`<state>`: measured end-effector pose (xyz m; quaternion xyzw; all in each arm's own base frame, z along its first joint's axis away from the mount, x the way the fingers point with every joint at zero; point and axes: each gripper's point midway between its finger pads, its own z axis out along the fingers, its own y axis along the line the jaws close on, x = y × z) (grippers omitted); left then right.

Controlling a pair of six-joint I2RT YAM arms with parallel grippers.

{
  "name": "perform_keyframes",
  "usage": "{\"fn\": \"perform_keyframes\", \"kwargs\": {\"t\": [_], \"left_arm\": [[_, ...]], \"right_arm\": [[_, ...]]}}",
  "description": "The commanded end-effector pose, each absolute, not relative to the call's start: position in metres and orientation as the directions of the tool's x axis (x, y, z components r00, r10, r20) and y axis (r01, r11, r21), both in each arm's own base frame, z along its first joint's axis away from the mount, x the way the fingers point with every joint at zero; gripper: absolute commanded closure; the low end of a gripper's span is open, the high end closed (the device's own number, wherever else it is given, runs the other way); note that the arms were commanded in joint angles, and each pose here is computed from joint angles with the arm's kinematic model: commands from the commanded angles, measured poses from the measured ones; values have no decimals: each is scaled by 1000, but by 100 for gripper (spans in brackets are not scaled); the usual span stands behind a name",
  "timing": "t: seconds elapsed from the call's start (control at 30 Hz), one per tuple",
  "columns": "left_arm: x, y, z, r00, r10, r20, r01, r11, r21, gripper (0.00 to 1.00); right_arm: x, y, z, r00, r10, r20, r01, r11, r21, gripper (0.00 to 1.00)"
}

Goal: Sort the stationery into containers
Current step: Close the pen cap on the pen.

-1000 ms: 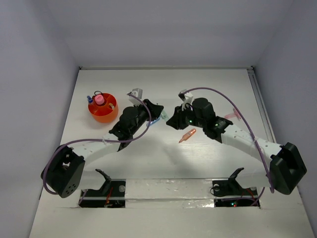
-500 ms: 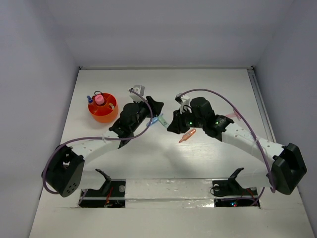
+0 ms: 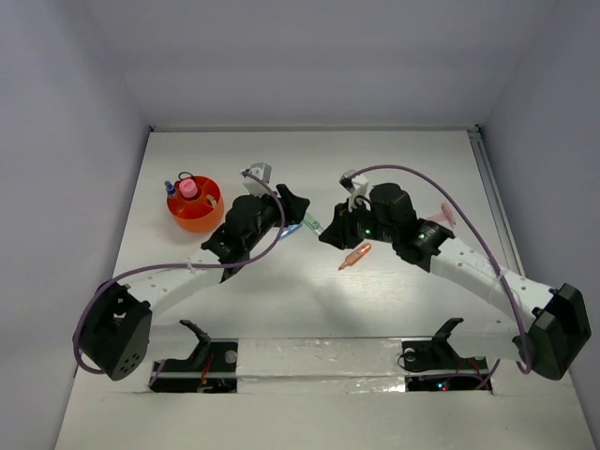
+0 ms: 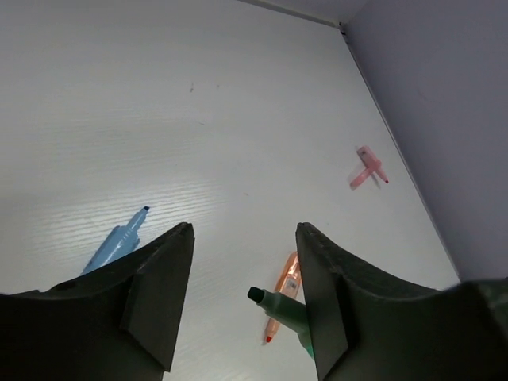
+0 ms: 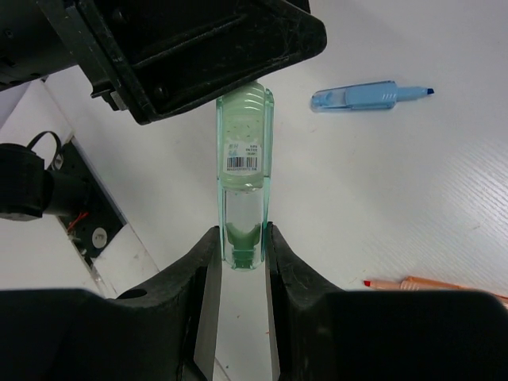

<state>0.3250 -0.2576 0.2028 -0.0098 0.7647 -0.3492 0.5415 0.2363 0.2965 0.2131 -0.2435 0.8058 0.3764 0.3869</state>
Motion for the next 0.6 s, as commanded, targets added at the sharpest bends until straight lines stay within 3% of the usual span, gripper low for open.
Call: {"fn": "perform_keyframes", "kwargs": {"t": [0.0, 0.07, 0.43, 0.47, 0.57], "left_arm": [[319, -270, 232, -421, -441, -793, 422, 678, -602, 51], [317, -275, 239, -419, -463, -781, 451, 641, -621, 62], [313, -280, 249, -424, -497, -757, 474, 591, -653, 89], [315, -278, 247, -417, -485, -769, 471, 608, -639, 100], [321, -271, 248, -393, -467, -792, 443, 658, -608, 100]], "right_arm": [[245, 307, 235, -524, -44, -851, -711, 572, 408, 91], [245, 309, 234, -527, -44, -849, -714, 565, 414, 91], [250, 304, 219, -532, -55, -845, -690, 607, 395, 91], [250, 303, 219, -533, -57, -844, -689, 608, 394, 91], [248, 302, 213, -544, -77, -835, -689, 610, 392, 91]]}}
